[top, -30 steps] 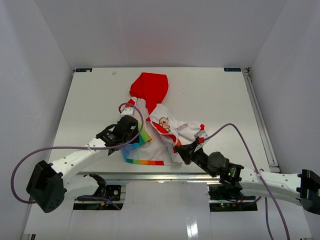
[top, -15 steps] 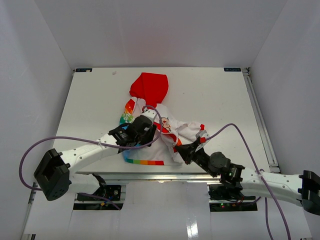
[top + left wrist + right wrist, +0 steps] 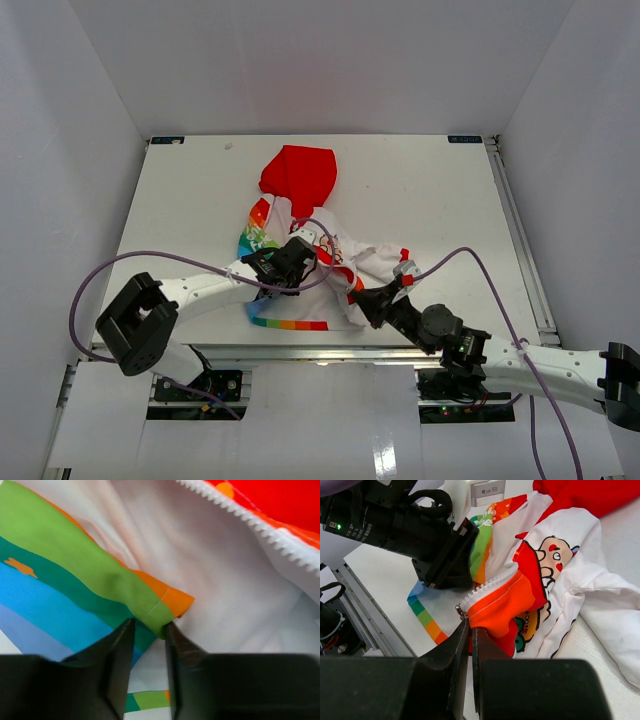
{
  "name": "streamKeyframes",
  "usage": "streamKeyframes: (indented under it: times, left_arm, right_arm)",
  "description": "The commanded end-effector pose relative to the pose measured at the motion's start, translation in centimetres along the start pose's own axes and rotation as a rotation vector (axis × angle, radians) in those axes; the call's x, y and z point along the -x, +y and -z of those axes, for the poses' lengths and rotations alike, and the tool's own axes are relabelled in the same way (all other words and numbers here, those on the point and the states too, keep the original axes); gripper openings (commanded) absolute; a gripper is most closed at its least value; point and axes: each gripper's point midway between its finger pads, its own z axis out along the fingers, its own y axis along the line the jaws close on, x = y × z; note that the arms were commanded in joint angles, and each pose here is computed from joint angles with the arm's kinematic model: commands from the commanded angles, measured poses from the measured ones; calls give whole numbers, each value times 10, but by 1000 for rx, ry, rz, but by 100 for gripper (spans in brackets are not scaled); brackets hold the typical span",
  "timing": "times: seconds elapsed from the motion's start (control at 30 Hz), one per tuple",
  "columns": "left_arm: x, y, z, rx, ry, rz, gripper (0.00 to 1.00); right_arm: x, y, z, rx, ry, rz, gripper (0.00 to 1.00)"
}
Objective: Zip up the jacket
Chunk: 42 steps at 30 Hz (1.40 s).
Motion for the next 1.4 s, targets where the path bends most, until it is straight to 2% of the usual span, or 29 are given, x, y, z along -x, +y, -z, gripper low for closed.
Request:
streamKeyframes:
  times: [0.0,0.17,0.33,0.4,0.6,0.7,0.8,0.97,1.13,1.2,1.37]
  left_arm:
    - [26,28,28,126,-115,155,2]
    - [13,59,48,197,-120,285,0]
    - [-19,86,46,299,-19,399,2]
    - [-21,90,49,313,-20,418,14]
    - [-29,117,51,430,60,411,23]
    - [-34,125,48,498,118,365,51]
    - [-37,133,51,568,143,346,61]
    - [-7,121,61,454,101,326,64]
    - [37,105,94,262,10,277,62]
    - [49,86,102,151,-18,254,60]
    - [51,44,102,-50,-19,146,59]
  right_arm:
    - [8,-2,0,-10,-35,-10,8]
    - [10,-1,-1,-4,-36,-12,8]
    - [10,1,-2,3,-33,-13,8]
    - [11,2,-2,5,-31,-12,8]
    - [11,5,-2,19,-31,-19,8]
    - [11,4,-1,18,-32,-21,8]
    - [12,3,0,16,-38,-20,8]
    - [10,1,0,9,-34,-21,8]
    - [9,0,1,5,-35,-20,8]
    - [10,-1,1,3,-37,-20,8]
    - [11,0,0,5,-37,-19,8]
